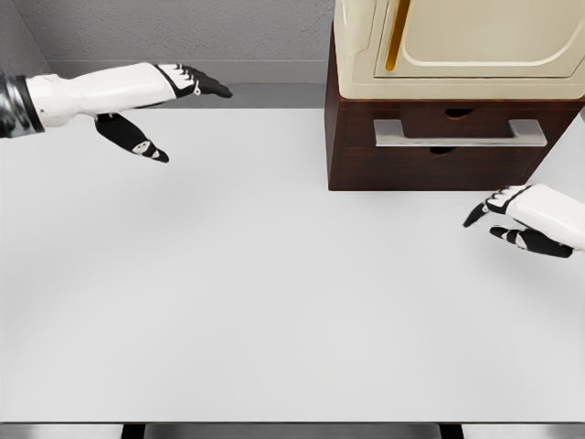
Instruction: Put the switch into the drawer with left arm, and close the drawer with right arm
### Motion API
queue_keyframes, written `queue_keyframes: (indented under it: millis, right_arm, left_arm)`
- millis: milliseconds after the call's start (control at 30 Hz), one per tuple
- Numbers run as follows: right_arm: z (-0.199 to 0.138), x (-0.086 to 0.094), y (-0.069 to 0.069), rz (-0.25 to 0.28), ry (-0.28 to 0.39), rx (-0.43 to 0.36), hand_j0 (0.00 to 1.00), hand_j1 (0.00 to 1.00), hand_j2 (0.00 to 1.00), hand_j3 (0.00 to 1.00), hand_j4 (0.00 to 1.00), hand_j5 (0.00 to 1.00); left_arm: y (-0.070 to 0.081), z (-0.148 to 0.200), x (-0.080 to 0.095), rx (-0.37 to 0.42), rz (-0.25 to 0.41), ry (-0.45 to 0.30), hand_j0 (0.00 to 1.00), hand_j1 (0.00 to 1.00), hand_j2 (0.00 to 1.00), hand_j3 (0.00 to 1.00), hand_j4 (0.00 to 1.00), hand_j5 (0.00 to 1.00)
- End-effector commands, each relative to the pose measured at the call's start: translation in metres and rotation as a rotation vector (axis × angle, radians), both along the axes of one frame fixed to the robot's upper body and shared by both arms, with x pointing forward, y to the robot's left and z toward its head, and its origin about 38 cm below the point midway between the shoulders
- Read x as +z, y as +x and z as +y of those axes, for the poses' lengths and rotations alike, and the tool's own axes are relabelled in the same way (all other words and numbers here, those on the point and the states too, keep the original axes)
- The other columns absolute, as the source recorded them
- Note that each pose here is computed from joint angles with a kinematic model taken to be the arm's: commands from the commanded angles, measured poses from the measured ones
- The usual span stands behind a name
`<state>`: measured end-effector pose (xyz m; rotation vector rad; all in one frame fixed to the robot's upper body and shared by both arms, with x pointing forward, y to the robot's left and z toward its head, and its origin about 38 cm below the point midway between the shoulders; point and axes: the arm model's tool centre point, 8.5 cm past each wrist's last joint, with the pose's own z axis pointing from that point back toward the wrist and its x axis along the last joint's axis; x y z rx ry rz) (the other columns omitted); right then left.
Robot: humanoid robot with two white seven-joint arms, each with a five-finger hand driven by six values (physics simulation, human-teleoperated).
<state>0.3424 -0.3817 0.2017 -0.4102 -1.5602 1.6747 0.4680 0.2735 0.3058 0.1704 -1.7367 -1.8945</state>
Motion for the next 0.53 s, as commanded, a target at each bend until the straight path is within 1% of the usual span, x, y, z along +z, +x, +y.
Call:
queue_keyframes:
  millis: [0, 67, 133, 200, 267, 300, 333, 367, 400, 500]
  right_arm:
    - [0.014, 0.011, -0.004, -0.033, 0.000, 0.045, 1.00, 1.00, 1.00, 1.00, 1.00, 1.00]
    - [0.022, 0.010, -0.005, -0.029, -0.002, 0.068, 1.00, 1.00, 1.00, 1.00, 1.00, 1.00]
    - [0.022, 0.011, -0.005, -0.030, -0.006, 0.072, 1.00, 1.00, 1.00, 1.00, 1.00, 1.00]
    - [0.025, 0.008, -0.005, -0.021, -0.006, 0.081, 1.00, 1.00, 1.00, 1.00, 1.00, 1.00]
    - [0.025, 0.008, -0.005, -0.021, -0.006, 0.081, 1.00, 1.00, 1.00, 1.00, 1.00, 1.00]
    - [0.025, 0.008, -0.005, -0.021, -0.006, 0.081, 1.00, 1.00, 1.00, 1.00, 1.00, 1.00]
    - [0.025, 0.008, -0.005, -0.021, -0.006, 0.081, 1.00, 1.00, 1.00, 1.00, 1.00, 1.00]
    - [0.025, 0.008, -0.005, -0.021, -0.006, 0.081, 1.00, 1.00, 1.00, 1.00, 1.00, 1.00]
    - [0.025, 0.008, -0.005, -0.021, -0.006, 0.081, 1.00, 1.00, 1.00, 1.00, 1.00, 1.00]
    - [0.026, 0.008, -0.005, -0.023, -0.006, 0.081, 1.00, 1.00, 1.00, 1.00, 1.00, 1.00]
  left_arm:
    - [0.001, 0.002, -0.001, 0.007, 0.008, -0.006, 1.00, 1.00, 1.00, 1.00, 1.00, 1.00]
    - [0.000, 0.002, -0.003, 0.005, 0.011, -0.005, 1.00, 1.00, 1.00, 1.00, 1.00, 1.00]
    - [0.000, 0.001, -0.003, 0.004, 0.012, -0.005, 1.00, 1.00, 1.00, 1.00, 1.00, 1.00]
    - [-0.001, -0.001, -0.005, -0.001, 0.014, -0.002, 1.00, 1.00, 1.00, 1.00, 1.00, 1.00]
    - [-0.002, -0.003, -0.012, -0.007, 0.031, 0.009, 1.00, 1.00, 1.00, 1.00, 1.00, 1.00]
    - [-0.004, -0.011, -0.025, -0.031, 0.060, 0.031, 1.00, 1.00, 1.00, 1.00, 1.00, 1.00]
    - [-0.003, -0.010, -0.030, -0.025, 0.074, 0.038, 1.00, 1.00, 1.00, 1.00, 1.00, 1.00]
    - [-0.003, -0.009, -0.044, -0.022, 0.109, 0.061, 1.00, 1.00, 1.00, 1.00, 1.00, 1.00]
    - [-0.003, -0.010, -0.047, -0.025, 0.117, 0.063, 1.00, 1.00, 1.00, 1.00, 1.00, 1.00]
    - [-0.003, -0.010, -0.048, -0.024, 0.119, 0.065, 1.00, 1.00, 1.00, 1.00, 1.00, 1.00]
